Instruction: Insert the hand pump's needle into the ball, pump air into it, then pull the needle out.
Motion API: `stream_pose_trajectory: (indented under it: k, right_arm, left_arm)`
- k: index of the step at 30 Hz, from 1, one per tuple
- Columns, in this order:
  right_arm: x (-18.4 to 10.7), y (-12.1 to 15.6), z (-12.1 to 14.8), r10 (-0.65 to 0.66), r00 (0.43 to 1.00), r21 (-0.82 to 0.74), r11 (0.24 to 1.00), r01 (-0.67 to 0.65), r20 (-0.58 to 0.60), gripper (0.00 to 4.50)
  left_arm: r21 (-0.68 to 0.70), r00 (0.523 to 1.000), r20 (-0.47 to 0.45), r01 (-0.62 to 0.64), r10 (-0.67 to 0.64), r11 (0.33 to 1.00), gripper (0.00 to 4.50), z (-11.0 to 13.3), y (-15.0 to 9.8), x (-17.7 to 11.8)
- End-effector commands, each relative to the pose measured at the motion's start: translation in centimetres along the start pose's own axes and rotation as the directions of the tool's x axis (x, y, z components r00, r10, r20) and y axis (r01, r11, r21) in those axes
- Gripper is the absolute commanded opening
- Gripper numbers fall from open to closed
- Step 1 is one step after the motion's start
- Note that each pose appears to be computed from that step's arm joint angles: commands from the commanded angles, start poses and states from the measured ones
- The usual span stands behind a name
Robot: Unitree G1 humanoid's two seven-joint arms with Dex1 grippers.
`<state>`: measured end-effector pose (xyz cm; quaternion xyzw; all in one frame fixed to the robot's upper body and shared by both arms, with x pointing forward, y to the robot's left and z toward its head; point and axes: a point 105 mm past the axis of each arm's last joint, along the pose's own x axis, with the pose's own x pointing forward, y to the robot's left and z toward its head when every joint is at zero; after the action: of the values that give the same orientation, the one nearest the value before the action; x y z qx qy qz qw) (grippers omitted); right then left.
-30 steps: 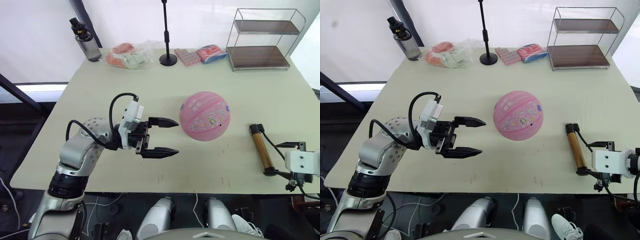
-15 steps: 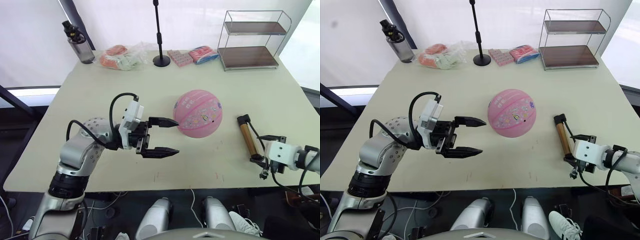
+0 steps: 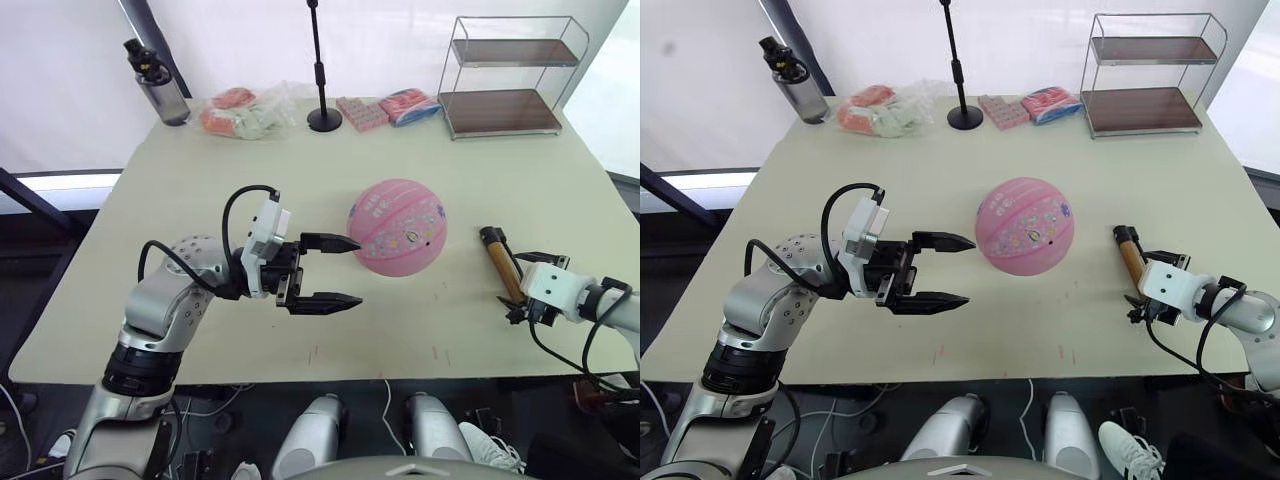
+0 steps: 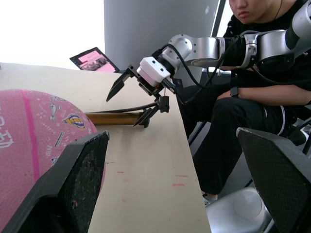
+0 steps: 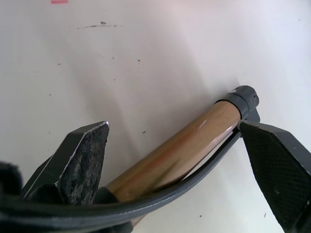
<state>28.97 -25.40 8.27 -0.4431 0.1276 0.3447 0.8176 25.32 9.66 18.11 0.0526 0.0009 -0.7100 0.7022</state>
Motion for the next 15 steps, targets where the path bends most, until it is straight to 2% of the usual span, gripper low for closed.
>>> stream_pose_trajectory:
  k: [1, 6, 9, 15]
  right_arm:
    - [-0.9, -0.6, 0.3, -0.044, 0.999, 0.019, 0.999, 0.044, 0.029, 4.45]
    - [-1.7, -0.9, 0.8, -0.100, 0.993, 0.140, 0.986, 0.090, 0.064, 4.45]
    - [-2.7, 0.0, 0.4, -0.054, 0.998, 0.201, 0.978, 0.048, 0.026, 4.45]
    - [-4.2, 1.0, -0.9, 0.023, 0.996, 0.178, 0.984, -0.006, -0.091, 4.45]
  left_arm:
    - [0.031, 1.000, 0.009, 0.003, -0.004, 1.000, 4.50, 0.6, 0.0, 0.0]
    - [0.029, 1.000, 0.010, 0.000, 0.000, 1.000, 4.50, 0.6, 0.0, 0.0]
    - [0.029, 1.000, 0.009, 0.001, -0.001, 1.000, 4.50, 0.6, 0.0, 0.0]
    - [0.029, 1.000, 0.010, 0.002, -0.002, 1.000, 4.50, 0.6, -0.1, 0.0]
